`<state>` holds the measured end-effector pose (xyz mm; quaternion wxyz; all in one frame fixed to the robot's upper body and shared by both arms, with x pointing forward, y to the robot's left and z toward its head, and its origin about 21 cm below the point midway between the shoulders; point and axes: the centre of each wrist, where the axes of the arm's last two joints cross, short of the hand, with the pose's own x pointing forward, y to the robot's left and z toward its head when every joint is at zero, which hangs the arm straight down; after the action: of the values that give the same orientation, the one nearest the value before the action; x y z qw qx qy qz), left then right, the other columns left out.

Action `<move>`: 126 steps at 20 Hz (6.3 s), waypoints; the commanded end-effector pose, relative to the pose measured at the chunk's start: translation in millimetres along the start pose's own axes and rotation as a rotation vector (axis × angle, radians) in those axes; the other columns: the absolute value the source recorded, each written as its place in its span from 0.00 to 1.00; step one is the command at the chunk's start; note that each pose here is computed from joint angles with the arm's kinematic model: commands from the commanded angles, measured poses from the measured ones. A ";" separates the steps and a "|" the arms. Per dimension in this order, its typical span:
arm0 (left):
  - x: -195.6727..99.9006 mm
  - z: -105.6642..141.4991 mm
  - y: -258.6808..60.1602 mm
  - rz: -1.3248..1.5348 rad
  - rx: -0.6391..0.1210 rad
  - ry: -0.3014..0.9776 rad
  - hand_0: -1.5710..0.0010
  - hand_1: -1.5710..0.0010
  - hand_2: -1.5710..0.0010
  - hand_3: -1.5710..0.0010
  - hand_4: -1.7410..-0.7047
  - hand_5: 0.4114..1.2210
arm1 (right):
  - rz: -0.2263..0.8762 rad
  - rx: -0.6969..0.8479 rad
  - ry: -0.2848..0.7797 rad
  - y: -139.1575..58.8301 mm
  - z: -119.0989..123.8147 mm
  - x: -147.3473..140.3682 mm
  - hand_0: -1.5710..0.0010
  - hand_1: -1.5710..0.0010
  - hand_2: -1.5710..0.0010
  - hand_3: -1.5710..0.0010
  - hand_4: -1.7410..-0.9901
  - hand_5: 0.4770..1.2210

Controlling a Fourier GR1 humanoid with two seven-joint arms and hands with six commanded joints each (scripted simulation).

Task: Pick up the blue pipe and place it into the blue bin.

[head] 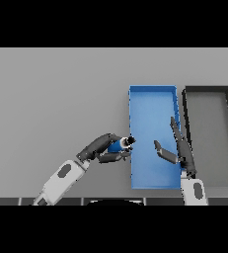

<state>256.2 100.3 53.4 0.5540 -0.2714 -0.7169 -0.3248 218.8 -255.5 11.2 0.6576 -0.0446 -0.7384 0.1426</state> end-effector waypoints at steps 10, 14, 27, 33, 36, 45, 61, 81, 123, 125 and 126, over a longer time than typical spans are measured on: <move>-2.3 -0.3 -0.6 -0.015 0.001 0.023 0.00 0.00 0.00 0.08 0.01 1.00 | -0.206 -0.102 0.015 30.3 31.7 -26.9 1.00 1.00 1.00 1.00 0.72 0.19; -1.6 -1.2 0.2 -0.008 0.000 0.033 0.00 0.00 0.00 0.08 0.01 1.00 | -0.322 0.009 -0.099 12.7 22.4 -6.1 1.00 1.00 1.00 1.00 0.72 0.16; -2.0 -8.2 2.2 -0.057 -0.009 0.059 0.00 0.00 0.00 0.09 0.01 1.00 | -0.205 0.580 -0.321 -0.8 -16.9 116.4 1.00 1.00 1.00 1.00 0.59 0.07; -5.1 -4.7 5.9 -0.038 -0.017 0.029 0.00 0.00 0.00 0.08 0.01 1.00 | -0.131 0.739 -0.380 24.4 -43.1 144.2 1.00 1.00 1.00 1.00 0.63 0.07; -3.9 -7.3 1.0 -0.013 -0.037 0.022 0.00 0.00 0.00 0.05 0.01 1.00 | -0.130 0.786 -0.373 38.8 -51.8 148.1 1.00 1.00 1.00 1.00 0.67 0.07; -7.4 -5.5 6.5 0.021 -0.075 0.037 0.00 0.00 0.00 0.11 0.02 1.00 | -0.113 0.883 -0.359 66.3 -89.9 166.1 0.97 0.95 0.93 0.97 0.63 0.06; -0.6 -9.1 9.2 -0.047 -0.048 0.006 0.04 0.09 0.04 0.68 0.01 1.00 | -0.143 0.918 -0.405 82.3 -87.5 165.0 0.04 0.04 0.04 0.05 0.36 0.88; -8.5 -0.6 18.6 -0.119 -0.077 0.138 0.98 0.98 0.98 0.99 0.86 0.26 | -0.207 0.879 -0.459 83.9 -83.7 170.0 0.00 0.00 0.00 0.00 0.34 1.00; -5.1 18.7 19.3 -0.160 -0.047 0.243 1.00 1.00 1.00 1.00 0.88 0.07 | -0.444 0.114 0.439 -63.2 -124.8 49.1 0.00 0.00 0.00 0.25 0.23 1.00; -3.7 18.8 18.6 -0.161 -0.044 0.235 1.00 1.00 1.00 1.00 0.88 0.08 | -0.415 0.133 0.499 -52.3 -117.5 36.7 0.00 0.00 0.00 0.46 0.15 1.00; -5.2 19.7 16.1 -0.158 -0.047 0.242 1.00 1.00 1.00 1.00 0.88 0.08 | -0.404 0.132 0.498 -48.5 -117.4 37.6 0.00 0.00 0.00 0.56 0.12 0.98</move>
<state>257.3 125.6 47.3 0.6028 -0.1858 -0.6559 -0.4146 335.3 -274.3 71.8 0.8314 0.1131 -0.5425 0.0412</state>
